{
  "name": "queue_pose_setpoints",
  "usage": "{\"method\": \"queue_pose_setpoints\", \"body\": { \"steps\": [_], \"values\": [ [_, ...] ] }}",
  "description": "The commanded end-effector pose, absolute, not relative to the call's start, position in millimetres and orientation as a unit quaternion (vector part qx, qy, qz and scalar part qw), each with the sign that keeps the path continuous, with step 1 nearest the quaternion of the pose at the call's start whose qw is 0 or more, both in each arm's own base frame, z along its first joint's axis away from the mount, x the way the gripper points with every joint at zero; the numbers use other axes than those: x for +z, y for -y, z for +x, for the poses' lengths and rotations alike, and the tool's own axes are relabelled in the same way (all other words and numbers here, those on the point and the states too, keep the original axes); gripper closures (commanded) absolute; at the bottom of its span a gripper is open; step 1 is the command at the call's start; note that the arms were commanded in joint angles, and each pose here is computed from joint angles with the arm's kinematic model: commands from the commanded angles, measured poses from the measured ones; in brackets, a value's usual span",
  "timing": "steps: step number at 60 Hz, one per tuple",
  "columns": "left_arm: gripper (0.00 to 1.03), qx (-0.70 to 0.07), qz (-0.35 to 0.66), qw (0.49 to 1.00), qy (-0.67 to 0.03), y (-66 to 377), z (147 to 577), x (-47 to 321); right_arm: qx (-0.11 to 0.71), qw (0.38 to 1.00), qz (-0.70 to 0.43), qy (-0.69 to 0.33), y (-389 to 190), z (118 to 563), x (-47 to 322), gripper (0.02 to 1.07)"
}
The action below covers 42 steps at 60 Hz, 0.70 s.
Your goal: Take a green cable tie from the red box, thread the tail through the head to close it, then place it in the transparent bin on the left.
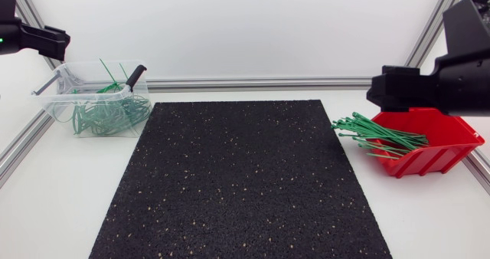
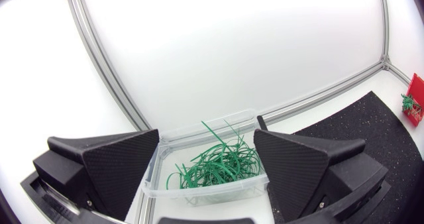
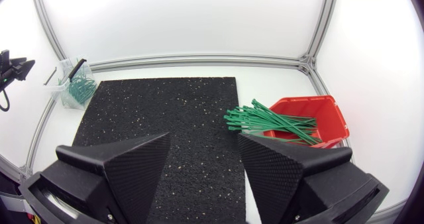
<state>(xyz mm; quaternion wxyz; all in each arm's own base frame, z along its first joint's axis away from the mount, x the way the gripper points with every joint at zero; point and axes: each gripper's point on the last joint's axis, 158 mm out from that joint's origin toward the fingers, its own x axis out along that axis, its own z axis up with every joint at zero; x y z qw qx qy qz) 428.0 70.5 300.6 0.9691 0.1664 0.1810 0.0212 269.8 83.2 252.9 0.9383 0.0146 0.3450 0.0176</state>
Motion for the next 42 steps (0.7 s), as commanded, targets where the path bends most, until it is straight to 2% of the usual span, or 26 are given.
{"method": "queue_pose_setpoints", "body": {
  "steps": [1, 11, 17, 28, 42],
  "values": [
    [0.03, 0.026, 0.150, 0.973, -0.174, -67.7, 407.5, 291.4, 0.003, 0.942, 0.001, -0.335, -66.2, 260.7, 247.2, 0.31],
    [0.03, 0.029, 0.158, 0.979, -0.129, -58.4, 368.6, 290.5, -0.023, 0.950, -0.009, -0.311, -41.8, 245.6, 242.6, 0.31],
    [0.03, 0.021, 0.156, 0.980, -0.122, -50.8, 346.7, 274.8, -0.045, 0.960, -0.023, -0.275, -22.5, 239.2, 241.2, 0.31],
    [0.03, 0.005, 0.155, 0.981, -0.117, -38.0, 320.7, 246.5, -0.073, 0.966, -0.033, -0.246, 0.8, 222.3, 233.8, 0.31],
    [0.03, -0.009, 0.144, 0.986, -0.084, -19.8, 294.0, 235.3, -0.095, 0.972, -0.052, -0.209, 22.3, 209.7, 227.3, 0.31]
  ]
}}
